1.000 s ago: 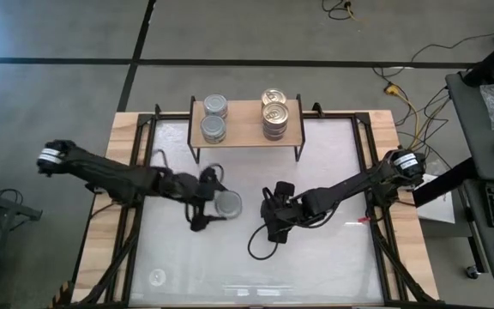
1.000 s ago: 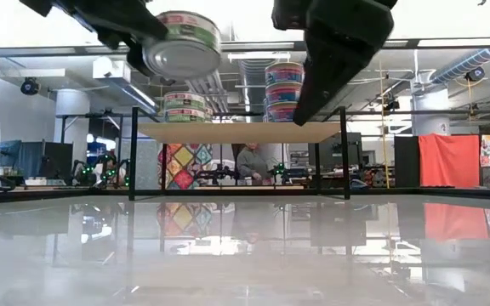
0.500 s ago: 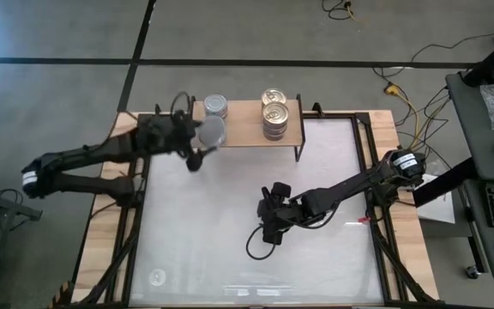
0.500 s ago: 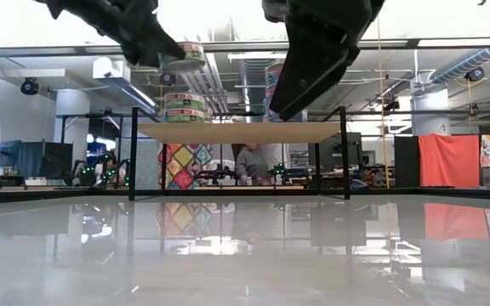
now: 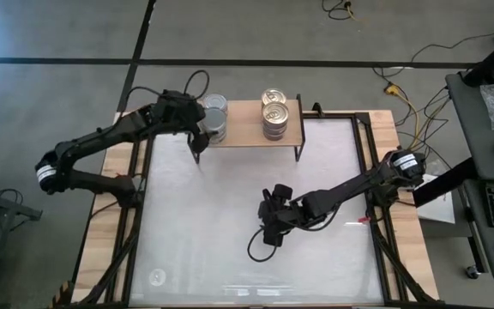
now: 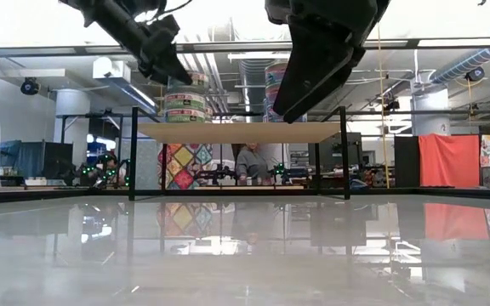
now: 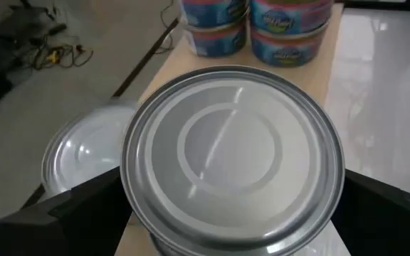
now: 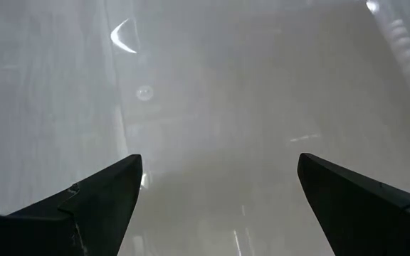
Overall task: Stack canned seafood by type on shelf
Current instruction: Stack the green tuna can on top of the other green tuna can
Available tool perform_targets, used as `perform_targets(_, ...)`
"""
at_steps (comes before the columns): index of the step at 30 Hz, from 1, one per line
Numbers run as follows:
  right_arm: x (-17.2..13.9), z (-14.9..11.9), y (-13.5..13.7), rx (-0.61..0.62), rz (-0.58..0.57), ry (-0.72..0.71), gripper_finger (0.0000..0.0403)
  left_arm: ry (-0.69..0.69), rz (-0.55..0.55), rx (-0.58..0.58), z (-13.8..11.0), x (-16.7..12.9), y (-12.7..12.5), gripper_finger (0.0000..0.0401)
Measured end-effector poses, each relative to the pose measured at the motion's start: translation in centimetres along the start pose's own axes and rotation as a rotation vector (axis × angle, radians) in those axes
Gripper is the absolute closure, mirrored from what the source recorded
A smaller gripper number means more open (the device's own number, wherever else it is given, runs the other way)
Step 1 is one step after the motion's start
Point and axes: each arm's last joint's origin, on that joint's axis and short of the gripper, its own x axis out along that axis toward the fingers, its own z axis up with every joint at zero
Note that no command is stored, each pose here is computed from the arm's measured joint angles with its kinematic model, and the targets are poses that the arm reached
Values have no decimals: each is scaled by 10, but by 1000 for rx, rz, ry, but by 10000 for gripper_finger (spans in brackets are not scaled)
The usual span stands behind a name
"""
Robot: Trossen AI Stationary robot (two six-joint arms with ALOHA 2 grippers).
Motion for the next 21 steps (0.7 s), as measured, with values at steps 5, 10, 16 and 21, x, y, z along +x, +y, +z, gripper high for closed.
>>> perform_targets(5,-1,-2,4,-11,6,0,35,-14,-1,2,5,-3,1,1)
perform_targets(10,-1,-3,4,-16,-5,-2,35,16,-1,-16,2,-3,3,3)
perform_targets(16,-1,-5,4,-19,-9,0,35,50,14,-71,-1,6,8,9)
perform_targets(21,0,-7,5,-13,-10,5,35,65,8,-75,-3,10,7,10)
